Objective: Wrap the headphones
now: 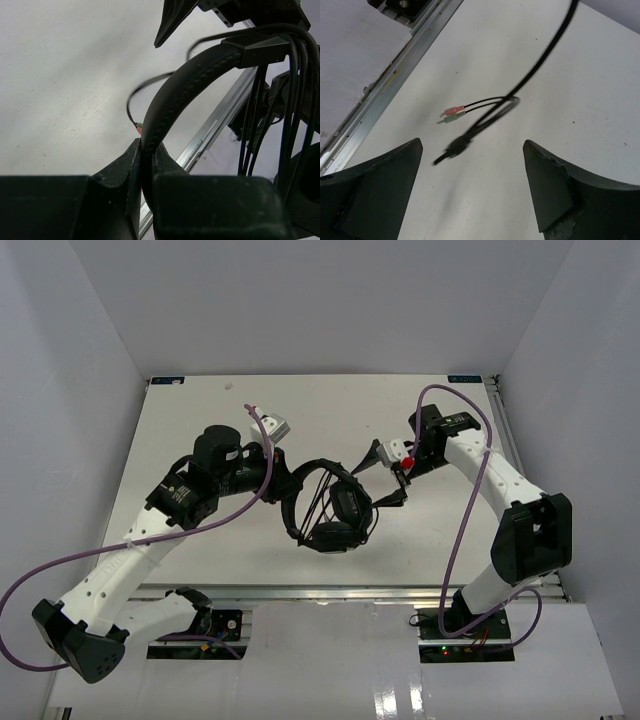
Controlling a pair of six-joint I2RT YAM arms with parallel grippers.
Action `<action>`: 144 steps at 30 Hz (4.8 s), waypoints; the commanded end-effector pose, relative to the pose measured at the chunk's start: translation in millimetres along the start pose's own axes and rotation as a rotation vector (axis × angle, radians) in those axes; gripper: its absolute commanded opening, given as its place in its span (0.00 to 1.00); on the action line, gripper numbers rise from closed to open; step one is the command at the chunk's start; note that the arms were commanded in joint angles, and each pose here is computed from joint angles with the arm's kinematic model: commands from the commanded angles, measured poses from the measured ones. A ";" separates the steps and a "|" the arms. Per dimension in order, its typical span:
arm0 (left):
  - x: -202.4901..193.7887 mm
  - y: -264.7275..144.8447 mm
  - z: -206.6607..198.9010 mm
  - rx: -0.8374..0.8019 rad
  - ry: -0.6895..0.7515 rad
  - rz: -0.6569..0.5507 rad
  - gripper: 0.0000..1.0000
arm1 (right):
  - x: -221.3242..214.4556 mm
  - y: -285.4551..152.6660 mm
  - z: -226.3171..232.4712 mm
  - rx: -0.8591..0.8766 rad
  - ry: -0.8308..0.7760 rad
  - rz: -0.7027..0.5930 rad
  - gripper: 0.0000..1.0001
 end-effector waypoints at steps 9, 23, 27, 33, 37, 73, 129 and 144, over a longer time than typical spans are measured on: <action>20.0 -28.2 -25.1 -0.066 0.031 -0.102 0.00 | 15.0 -6.6 4.3 -0.058 -0.106 0.107 0.88; 40.9 -46.3 -35.6 -0.029 0.024 -0.213 0.00 | -0.1 -1.5 15.6 -0.443 0.065 0.164 0.87; 42.7 -50.7 -38.6 -0.035 0.026 -0.225 0.00 | 0.6 6.9 15.9 -0.442 0.151 0.054 0.87; 46.0 -54.9 -42.5 -0.042 0.022 -0.233 0.00 | 6.6 18.5 14.6 -0.449 0.382 -0.137 0.89; 47.5 -53.9 -43.2 -0.046 0.019 -0.233 0.00 | 10.3 22.6 11.3 -0.487 0.406 -0.189 0.93; 60.5 -58.6 -55.0 -0.092 -0.019 -0.276 0.00 | 17.7 73.6 -14.6 -0.370 0.480 -0.376 0.84; 72.2 -75.6 -70.5 -0.146 -0.198 -0.421 0.00 | 24.8 94.8 -42.0 -0.544 0.308 -0.279 0.51; 71.7 -80.9 -58.2 -0.062 -0.260 -0.554 0.00 | 36.5 85.3 -17.1 -0.500 0.224 -0.229 0.08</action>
Point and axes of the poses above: each gripper's point midway between its finger pads, its own y axis out along the fingers, its own z axis along the line the jaws close on, x = y × z, the point moved 8 cm from there along -y, back along the fingers, and after that the axes turned 11 degrees about -y, right-handed, at the moved point
